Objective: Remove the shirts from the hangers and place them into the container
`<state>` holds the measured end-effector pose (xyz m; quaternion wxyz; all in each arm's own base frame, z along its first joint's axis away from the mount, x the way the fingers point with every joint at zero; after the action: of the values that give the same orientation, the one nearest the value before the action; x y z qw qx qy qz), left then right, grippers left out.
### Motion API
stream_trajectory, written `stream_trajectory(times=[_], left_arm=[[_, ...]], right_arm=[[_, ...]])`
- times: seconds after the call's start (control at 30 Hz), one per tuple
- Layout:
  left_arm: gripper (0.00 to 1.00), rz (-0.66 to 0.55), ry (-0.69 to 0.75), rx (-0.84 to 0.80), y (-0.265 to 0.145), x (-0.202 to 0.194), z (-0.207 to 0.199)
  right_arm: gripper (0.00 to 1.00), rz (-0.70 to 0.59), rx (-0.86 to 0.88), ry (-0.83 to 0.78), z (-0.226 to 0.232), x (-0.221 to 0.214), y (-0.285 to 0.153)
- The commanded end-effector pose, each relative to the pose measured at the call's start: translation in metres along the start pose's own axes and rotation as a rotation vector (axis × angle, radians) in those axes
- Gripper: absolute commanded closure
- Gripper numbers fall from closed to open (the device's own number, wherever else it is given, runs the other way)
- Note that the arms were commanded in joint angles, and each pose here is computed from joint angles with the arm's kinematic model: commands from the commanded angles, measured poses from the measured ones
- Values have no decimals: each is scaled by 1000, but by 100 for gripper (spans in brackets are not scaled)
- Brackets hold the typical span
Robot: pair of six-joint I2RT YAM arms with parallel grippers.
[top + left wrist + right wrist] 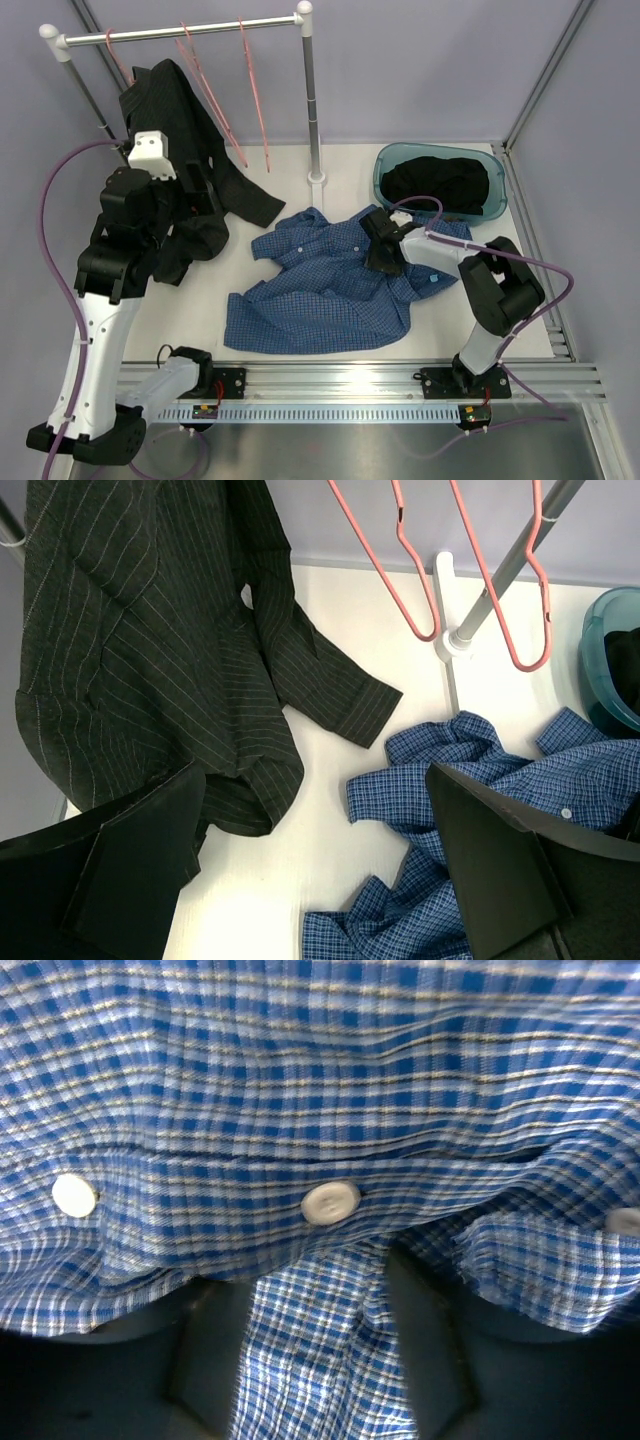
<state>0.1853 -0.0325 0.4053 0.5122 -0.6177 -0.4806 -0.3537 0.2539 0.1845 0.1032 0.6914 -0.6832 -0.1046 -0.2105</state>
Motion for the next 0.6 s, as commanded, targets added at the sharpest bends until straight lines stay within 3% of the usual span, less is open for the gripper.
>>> stream_trajectory(times=[0.0, 0.27, 0.4, 0.57], left_arm=[[1, -46, -13, -37, -7, 6, -2], [1, -42, -9, -42, -5, 4, -2], [1, -38, -13, -47, -6, 2, -2], [1, -38, -18, -52, -7, 2, -2]], right_arm=[[47, 12, -56, 72, 1, -11, 22], [99, -24, -97, 89, -13, -18, 18], [100, -84, -76, 79, -18, -14, 1], [100, -241, 38, 39, -20, 15, -58]])
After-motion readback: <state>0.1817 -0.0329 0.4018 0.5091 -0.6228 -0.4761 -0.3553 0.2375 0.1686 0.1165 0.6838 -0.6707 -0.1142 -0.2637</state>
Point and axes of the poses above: each gripper's point midway between its finger pads, its own y axis out along the fingers, its own z axis along the line the jaws close on, x = y × z, the point moved 10 cm from there along -y, back along the fingers, and after that the axes turned 8 degrees about -y, right-handed, at the moved point
